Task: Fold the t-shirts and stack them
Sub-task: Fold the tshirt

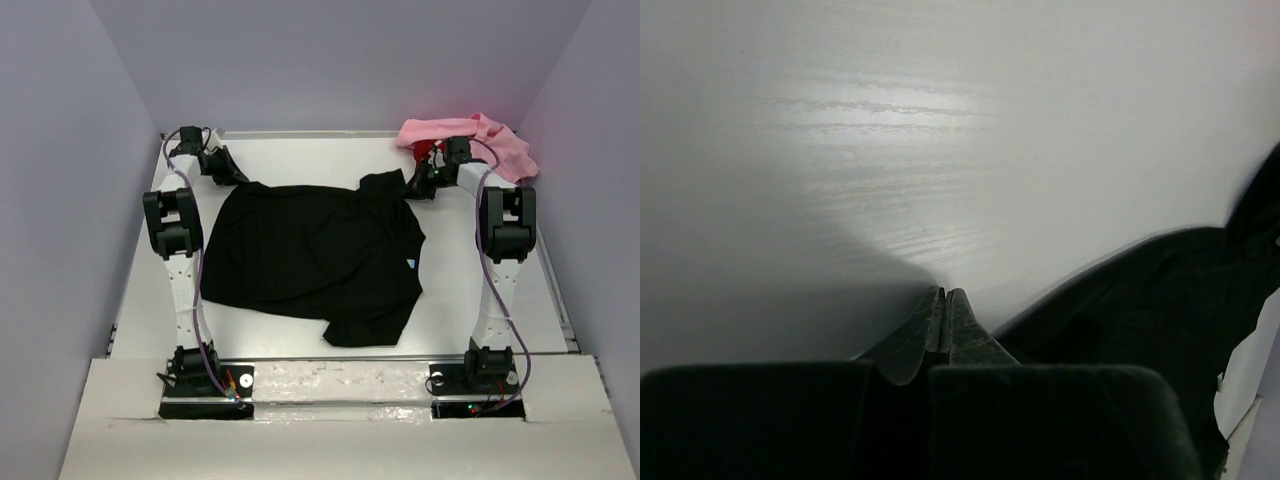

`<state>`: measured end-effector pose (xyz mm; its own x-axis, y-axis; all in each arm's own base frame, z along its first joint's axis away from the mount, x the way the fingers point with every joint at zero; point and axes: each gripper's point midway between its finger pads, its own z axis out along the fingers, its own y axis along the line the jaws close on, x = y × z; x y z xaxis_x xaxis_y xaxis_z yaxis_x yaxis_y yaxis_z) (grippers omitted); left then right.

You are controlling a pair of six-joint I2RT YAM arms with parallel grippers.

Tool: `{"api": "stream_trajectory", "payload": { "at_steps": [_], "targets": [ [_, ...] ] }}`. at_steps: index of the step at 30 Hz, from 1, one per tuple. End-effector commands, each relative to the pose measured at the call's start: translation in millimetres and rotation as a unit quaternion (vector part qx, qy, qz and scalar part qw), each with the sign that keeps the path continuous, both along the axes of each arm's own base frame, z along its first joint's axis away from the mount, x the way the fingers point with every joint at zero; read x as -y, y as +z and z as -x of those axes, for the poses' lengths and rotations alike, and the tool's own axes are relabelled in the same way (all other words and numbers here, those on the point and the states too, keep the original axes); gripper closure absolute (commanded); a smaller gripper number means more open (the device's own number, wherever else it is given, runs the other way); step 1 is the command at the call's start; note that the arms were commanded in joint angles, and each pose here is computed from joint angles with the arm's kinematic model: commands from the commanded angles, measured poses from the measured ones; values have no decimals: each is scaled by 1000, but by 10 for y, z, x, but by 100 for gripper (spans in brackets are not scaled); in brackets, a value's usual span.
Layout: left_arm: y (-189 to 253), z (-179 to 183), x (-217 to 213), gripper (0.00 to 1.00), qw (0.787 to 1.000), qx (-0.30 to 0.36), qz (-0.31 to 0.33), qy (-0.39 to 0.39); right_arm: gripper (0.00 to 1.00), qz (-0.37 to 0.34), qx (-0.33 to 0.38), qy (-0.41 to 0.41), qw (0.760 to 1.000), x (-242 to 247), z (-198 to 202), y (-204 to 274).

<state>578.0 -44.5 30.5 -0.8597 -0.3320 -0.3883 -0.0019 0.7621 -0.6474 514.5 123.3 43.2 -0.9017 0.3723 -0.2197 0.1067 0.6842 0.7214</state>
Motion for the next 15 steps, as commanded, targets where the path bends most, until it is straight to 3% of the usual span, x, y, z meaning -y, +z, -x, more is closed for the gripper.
{"api": "stream_trajectory", "payload": {
  "at_steps": [1,5,15],
  "targets": [
    [-1,79,-288,100,998,-7,-47,50,100,22,39,-1,999,26,-155,243],
    [345,14,-418,100,995,41,-59,72,100,31,61,2,998,46,-215,404],
    [624,-14,-450,100,992,75,-68,69,100,30,78,16,996,30,-105,664]
  ]
}}
